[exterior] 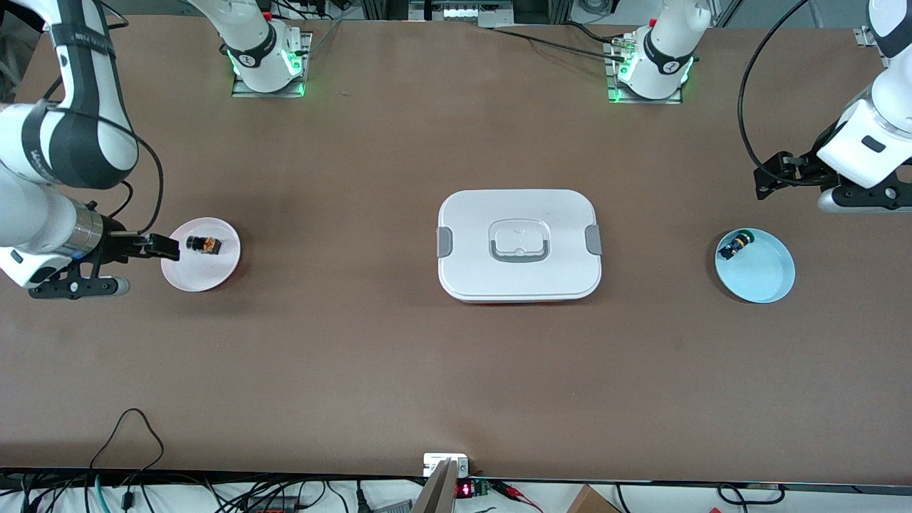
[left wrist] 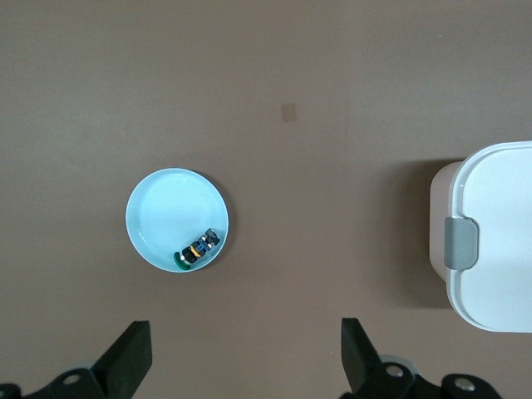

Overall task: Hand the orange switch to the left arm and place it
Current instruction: 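Lower the right gripper over the orange switch on the plate, then descend and close the right gripper on the orange switch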

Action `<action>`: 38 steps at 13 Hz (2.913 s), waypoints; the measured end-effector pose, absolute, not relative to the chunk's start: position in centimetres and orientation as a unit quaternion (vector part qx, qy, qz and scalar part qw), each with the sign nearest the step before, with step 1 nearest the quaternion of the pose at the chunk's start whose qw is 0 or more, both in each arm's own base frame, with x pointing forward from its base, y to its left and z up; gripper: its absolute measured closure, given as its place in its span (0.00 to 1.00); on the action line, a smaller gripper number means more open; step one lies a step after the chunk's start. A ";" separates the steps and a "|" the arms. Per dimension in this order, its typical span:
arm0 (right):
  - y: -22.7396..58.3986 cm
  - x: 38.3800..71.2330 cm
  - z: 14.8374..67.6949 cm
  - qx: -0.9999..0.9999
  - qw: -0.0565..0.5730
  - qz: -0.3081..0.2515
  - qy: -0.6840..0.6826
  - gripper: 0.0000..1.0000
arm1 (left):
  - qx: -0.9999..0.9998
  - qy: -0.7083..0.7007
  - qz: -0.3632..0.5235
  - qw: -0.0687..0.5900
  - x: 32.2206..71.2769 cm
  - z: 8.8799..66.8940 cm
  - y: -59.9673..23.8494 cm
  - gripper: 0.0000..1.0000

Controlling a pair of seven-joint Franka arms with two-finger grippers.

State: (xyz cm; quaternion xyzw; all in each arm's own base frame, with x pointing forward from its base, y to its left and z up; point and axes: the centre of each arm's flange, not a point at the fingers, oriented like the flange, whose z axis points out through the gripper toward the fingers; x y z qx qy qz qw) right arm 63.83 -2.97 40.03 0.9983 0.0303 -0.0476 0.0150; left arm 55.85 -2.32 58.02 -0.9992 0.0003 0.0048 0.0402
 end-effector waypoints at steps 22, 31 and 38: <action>-6.2 58.3 23.0 0.994 0.010 -0.105 0.009 0.00 | -0.999 0.000 0.005 0.040 55.8 58.0 -2.3 0.00; -7.2 56.4 20.7 0.994 0.008 -0.109 -0.001 0.00 | -0.999 -0.001 0.005 0.040 55.9 58.0 -2.1 0.00; -7.6 55.9 20.3 0.993 0.008 -0.115 -0.004 0.00 | -0.999 -0.001 0.005 0.040 55.9 58.0 -2.2 0.00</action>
